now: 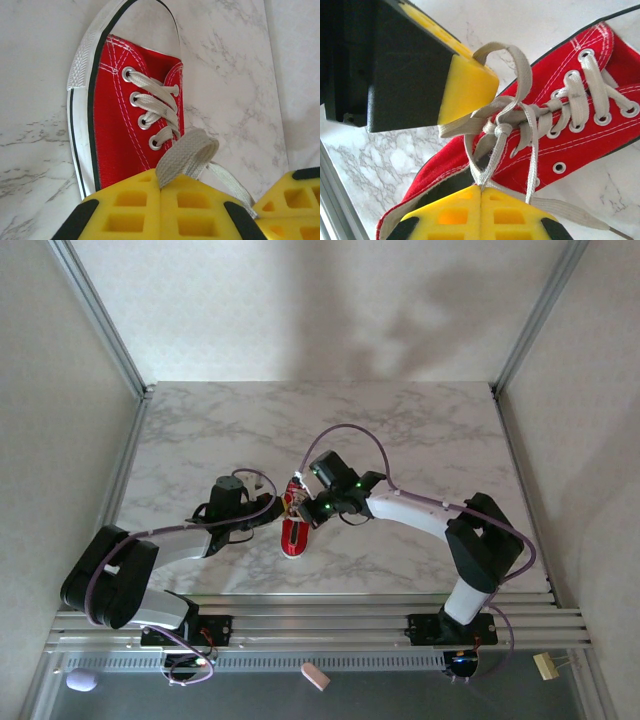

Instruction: Tie the shoes

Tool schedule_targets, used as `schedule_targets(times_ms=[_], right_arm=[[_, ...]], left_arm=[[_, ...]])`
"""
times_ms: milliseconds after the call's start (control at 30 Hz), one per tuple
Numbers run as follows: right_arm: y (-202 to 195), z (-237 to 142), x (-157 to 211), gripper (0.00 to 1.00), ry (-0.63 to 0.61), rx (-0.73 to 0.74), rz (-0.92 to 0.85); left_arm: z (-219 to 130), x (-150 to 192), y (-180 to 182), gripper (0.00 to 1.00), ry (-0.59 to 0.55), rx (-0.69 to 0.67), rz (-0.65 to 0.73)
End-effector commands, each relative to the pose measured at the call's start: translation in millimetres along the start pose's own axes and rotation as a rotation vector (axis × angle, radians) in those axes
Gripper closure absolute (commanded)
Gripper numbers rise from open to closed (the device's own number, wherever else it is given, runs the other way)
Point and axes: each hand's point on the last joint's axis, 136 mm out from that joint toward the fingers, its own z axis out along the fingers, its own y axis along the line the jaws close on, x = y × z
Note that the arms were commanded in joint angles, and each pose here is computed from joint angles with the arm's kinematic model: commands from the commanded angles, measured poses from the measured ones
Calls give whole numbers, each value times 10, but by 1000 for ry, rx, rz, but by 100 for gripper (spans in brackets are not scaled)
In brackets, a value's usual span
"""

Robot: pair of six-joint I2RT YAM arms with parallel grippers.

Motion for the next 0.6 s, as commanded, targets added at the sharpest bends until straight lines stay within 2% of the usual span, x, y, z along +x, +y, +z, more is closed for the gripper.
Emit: schedule_targets(times_ms=[0, 567], right_arm=[[68, -84, 46, 96, 15, 5, -27], [191, 253, 250, 91, 62, -49, 4]], left_arm=[[-45, -74, -36, 100, -36, 11, 2], [23, 43, -27, 100, -4, 29, -16]])
